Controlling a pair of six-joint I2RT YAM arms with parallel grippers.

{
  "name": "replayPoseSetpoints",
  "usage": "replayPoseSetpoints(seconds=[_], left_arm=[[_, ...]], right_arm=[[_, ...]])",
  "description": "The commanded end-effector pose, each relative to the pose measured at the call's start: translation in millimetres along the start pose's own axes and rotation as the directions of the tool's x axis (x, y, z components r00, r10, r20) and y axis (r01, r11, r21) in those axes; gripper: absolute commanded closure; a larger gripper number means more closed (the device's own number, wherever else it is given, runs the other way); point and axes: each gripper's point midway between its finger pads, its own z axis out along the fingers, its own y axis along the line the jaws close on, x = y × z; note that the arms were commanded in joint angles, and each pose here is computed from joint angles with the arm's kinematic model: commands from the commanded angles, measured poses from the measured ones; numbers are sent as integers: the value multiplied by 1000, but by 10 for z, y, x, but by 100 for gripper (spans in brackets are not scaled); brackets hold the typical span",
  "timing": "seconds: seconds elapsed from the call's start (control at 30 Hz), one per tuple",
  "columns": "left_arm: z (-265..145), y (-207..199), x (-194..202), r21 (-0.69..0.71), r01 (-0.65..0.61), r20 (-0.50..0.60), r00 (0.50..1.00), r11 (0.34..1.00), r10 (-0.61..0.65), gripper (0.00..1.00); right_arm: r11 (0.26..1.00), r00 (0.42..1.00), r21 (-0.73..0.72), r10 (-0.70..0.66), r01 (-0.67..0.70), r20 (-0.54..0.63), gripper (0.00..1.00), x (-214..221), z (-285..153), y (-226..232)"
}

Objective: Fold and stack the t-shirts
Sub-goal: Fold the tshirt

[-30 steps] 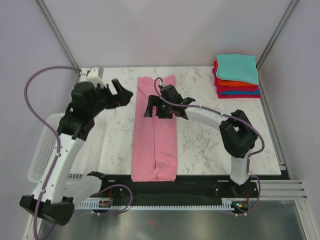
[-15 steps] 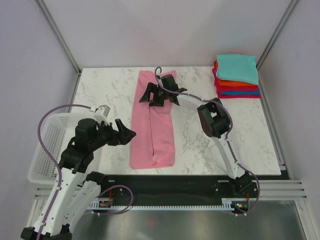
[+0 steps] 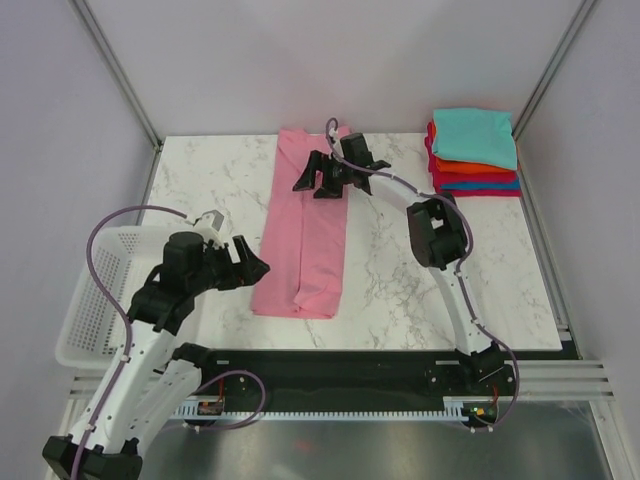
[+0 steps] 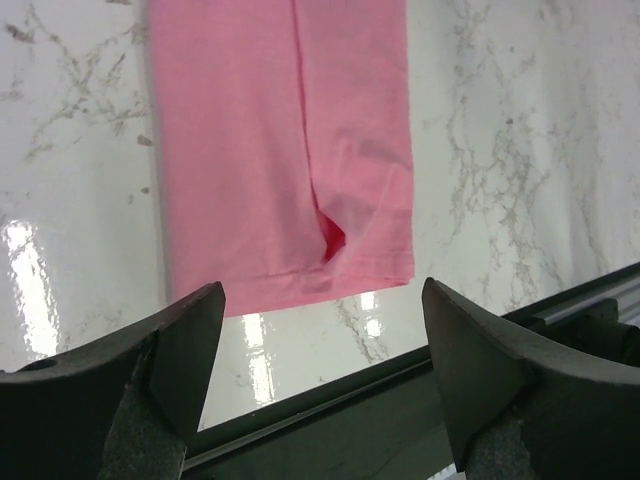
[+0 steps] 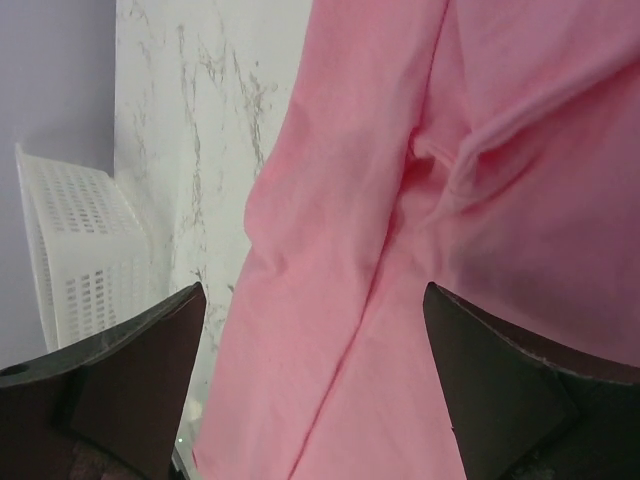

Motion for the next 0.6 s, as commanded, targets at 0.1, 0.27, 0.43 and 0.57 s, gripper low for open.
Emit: replayPoseSetpoints(seconds=[0.1,0.27,0.43,0.57], left_arm=[[162,253,220,-222,125,-77,986,967,-146,21],[313,460,600,-392,136,-114,974,910,-195,22],[338,687,682,-443,225,2,968,868,-250,22],[352,713,715,-409,241,36,968,880,-248,21]], right_arm=[[969,956,15,-248,248,160,2,-500,-1422,1188],[977,989,192,-111,91,97,2,464,-1820,786],[977,997,213,-41,27,61,2,1633,-1909,722],[974,996,207,85,-88,24,9,2474,-1828,559]])
